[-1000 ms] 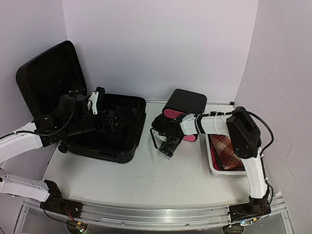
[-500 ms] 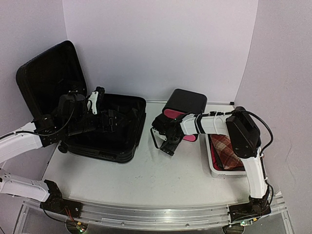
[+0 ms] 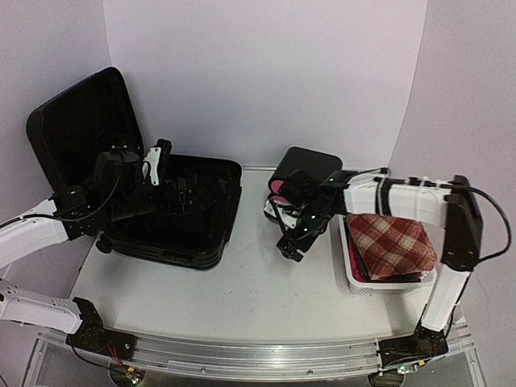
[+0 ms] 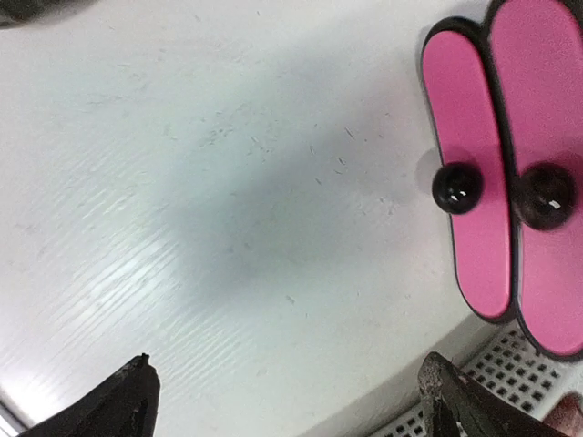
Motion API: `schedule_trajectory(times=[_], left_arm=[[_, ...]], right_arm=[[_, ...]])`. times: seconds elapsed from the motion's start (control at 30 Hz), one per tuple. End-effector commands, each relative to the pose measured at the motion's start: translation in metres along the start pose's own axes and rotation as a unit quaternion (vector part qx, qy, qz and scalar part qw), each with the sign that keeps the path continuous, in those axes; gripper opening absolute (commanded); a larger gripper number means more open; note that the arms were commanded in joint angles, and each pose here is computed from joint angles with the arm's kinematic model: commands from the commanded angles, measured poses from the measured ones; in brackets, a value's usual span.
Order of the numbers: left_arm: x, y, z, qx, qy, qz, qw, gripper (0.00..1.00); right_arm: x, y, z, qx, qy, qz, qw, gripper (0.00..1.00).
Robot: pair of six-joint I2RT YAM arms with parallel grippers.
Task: Open, take out, and arrange the luggage
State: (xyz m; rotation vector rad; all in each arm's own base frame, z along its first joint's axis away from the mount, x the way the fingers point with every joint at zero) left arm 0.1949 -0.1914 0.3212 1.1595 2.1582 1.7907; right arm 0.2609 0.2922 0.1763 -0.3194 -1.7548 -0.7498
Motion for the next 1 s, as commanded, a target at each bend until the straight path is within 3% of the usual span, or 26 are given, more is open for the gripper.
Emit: schedule_trajectory(times=[0.0,0.1,0.3,0.53,0.73,0.97], left_arm=[[0.017,0.036,-0.007,-0.027,0.015,-0.049,0.998,0.99],[0.033,0.055,-0.009,-0.051,0.038,-0.067,0.996,0.99],[0.095,0.104,-0.011,-0.101,0.092,-0.154,0.978,0.99],[0.175,0.138,-0.01,-0.103,0.128,-0.265,0.95,1.0],[0.208,0.141,-0.002,-0.104,0.167,-0.302,0.933,0.99],[0.229,0.134,0.003,-0.092,0.171,-0.321,0.927,0.99]], right_arm=[[0.093,-0.016,-0.011,-0.056,-0.003,-0.086,0.995,0.98],[0.148,-0.036,-0.03,-0.099,-0.089,-0.14,0.981,0.98],[0.27,-0.081,-0.067,-0.182,-0.24,-0.259,0.918,0.98],[0.367,-0.133,-0.08,-0.215,-0.255,-0.394,0.857,0.98],[0.389,-0.15,-0.08,-0.228,-0.229,-0.451,0.832,0.98],[0.38,-0.152,-0.077,-0.23,-0.216,-0.458,0.831,0.98]])
Point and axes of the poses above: each gripper's point midway between its finger pads, its own x axis back along the fingers, its own z axis along the line the jaws close on, y = z × x, the point moved 10 cm from there along x, back along the fingers, and after that the axes turned 5 degrees about -x, right-handed, at the moved point
